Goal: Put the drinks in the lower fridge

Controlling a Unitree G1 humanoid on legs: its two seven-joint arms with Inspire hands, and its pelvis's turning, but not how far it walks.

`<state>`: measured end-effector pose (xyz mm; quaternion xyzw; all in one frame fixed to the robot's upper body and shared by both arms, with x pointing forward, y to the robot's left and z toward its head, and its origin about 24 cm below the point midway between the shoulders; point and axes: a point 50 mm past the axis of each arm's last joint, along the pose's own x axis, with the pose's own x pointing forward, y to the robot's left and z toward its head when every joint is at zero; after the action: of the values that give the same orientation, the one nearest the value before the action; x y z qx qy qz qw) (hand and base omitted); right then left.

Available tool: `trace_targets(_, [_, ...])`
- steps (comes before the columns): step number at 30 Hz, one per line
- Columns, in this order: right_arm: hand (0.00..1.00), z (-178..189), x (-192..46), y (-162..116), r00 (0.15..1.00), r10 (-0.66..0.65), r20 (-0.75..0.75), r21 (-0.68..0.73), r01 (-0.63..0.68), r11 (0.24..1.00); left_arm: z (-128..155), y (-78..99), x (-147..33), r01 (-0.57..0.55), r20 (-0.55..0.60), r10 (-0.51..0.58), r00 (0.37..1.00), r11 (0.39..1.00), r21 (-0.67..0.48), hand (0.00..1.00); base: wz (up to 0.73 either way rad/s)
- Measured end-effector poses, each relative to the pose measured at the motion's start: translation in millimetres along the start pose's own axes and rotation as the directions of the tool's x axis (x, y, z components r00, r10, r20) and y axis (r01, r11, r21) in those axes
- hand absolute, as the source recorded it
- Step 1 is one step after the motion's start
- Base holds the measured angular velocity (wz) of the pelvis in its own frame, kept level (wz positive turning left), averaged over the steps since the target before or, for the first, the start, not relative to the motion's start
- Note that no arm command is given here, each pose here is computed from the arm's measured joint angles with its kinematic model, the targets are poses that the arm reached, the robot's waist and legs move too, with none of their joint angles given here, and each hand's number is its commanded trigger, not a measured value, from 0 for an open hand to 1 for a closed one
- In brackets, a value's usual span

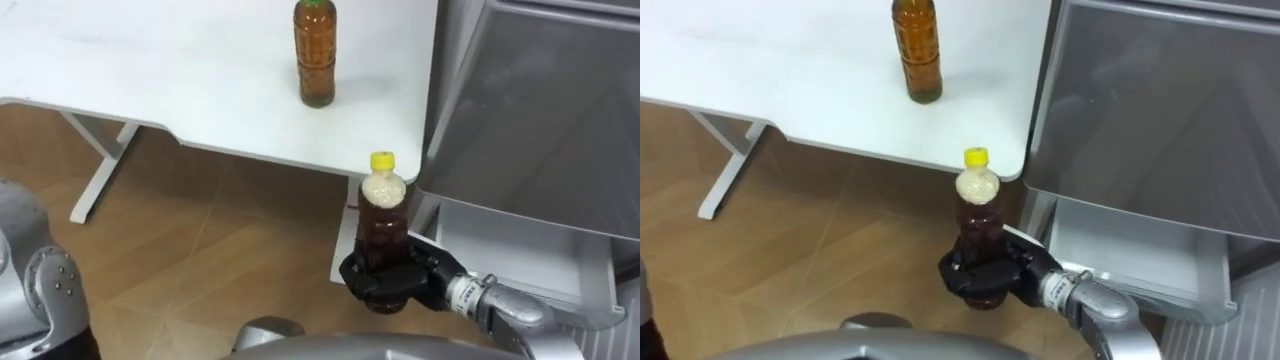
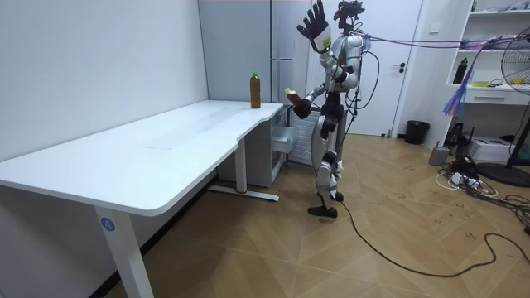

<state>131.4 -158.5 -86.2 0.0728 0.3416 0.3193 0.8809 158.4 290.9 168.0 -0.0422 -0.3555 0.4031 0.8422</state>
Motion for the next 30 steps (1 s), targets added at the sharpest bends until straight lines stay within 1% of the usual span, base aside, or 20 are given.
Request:
trace_targets(1, [1.0,-1,0,0,1.0,-0.005,0.001,0.005,0.005,1.0,-3,4.1,-0.8,-0.022,-0.013,0.022,1.0,1.0,0.017,0.0,0.0])
trace_targets(3, [1.0,-1,0,1,1.0,-0.017,0.0,0.007,0.017,1.0,-14,18.0,-5.5,-0.082,-0.068,0.088,0.994,0.993,0.084,0.0,0.06])
trace_targets(5, [1.0,-2,2,2,1.0,-0.029,-0.005,0.005,0.029,1.0,-32,33.3,-14.2,-0.14,-0.155,0.168,0.974,0.975,0.173,0.0,0.18])
trace_targets(7, [1.0,-2,2,1,0.999,-0.029,-0.014,0.008,0.03,1.0,-43,43.5,-20.9,-0.163,-0.203,0.212,0.956,0.959,0.233,0.0,0.05])
trace_targets(9, [1.0,-4,2,1,0.999,-0.041,-0.031,0.02,0.041,0.999,-64,61.7,-31.6,-0.191,-0.281,0.292,0.914,0.922,0.337,0.0,0.0])
trace_targets(10, [1.0,-4,2,1,0.999,-0.042,-0.034,0.023,0.043,0.999,-69,65.6,-35.0,-0.193,-0.303,0.31,0.901,0.913,0.36,0.0,-0.05])
trace_targets(12, [1.0,-5,3,2,0.998,-0.046,-0.046,0.033,0.048,0.998,-88,77.0,-52.1,-0.178,-0.406,0.359,0.84,0.891,0.418,0.0,-0.02])
trace_targets(13, [1.0,-4,3,2,0.998,-0.046,-0.049,0.031,0.047,0.998,-92,79.2,-57.4,-0.17,-0.434,0.365,0.824,0.889,0.426,0.0,0.0])
trace_targets(14, [1.0,-4,3,3,0.998,-0.042,-0.056,0.027,0.043,0.999,-102,84.9,-68.7,-0.15,-0.489,0.38,0.785,0.883,0.446,0.0,-0.03])
trace_targets(15, [1.0,-5,3,4,0.997,-0.038,-0.061,0.034,0.04,0.999,-113,91.4,-80.9,-0.136,-0.551,0.403,0.73,0.877,0.461,0.0,-0.03])
trace_targets(16, [1.0,-5,3,3,0.997,-0.039,-0.063,0.038,0.042,0.998,-118,95.6,-87.9,-0.128,-0.582,0.417,0.698,0.873,0.471,0.0,-0.04])
trace_targets(18, [1.0,-4,4,4,0.997,-0.044,-0.062,0.045,0.047,0.998,-139,112.3,-121.6,-0.062,-0.692,0.463,0.554,0.852,0.52,0.0,-0.1])
trace_targets(19, [1.0,-4,4,3,0.997,-0.044,-0.063,0.042,0.047,0.998,-143,116.3,-131.5,-0.045,-0.716,0.474,0.512,0.848,0.528,0.0,-0.11])
trace_targets(21, [1.0,-3,6,4,0.997,-0.04,-0.073,0.049,0.043,0.998,-152,134.1,-165.1,0.015,-0.782,0.514,0.353,0.832,0.554,0.0,-0.06])
trace_targets(22, [1.0,-3,6,3,0.997,-0.039,-0.074,0.05,0.043,0.998,-153,138.0,-172.1,0.018,-0.79,0.525,0.315,0.83,0.558,0.0,-0.03])
trace_targets(24, [1.0,-1,5,1,0.997,-0.041,-0.069,0.072,0.046,0.996,-153,154.1,-197.4,0.025,-0.807,0.564,0.175,0.817,0.576,0.0,-0.08])
trace_targets(25, [1.0,0,6,0,0.997,-0.04,-0.067,0.074,0.045,0.996,-153,158.3,-202.8,0.035,-0.806,0.572,0.15,0.812,0.582,0.0,-0.13])
trace_targets(27, [1.0,2,7,0,0.997,-0.043,-0.068,0.07,0.047,0.996,-148,175.1,-221.8,0.099,-0.795,0.603,0.061,0.789,0.606,0.0,-0.07])
trace_targets(28, [1.0,1,7,0,0.996,-0.044,-0.071,0.069,0.049,0.996,-147,178.5,-226.4,0.123,-0.795,0.606,0.039,0.786,0.605,0.0,-0.04])
trace_targets(30, [1.0,1,9,0,0.994,-0.046,-0.095,0.078,0.053,0.996,-140,194.9,-248.9,0.184,-0.777,0.625,-0.078,0.775,0.605,0.0,-0.09])
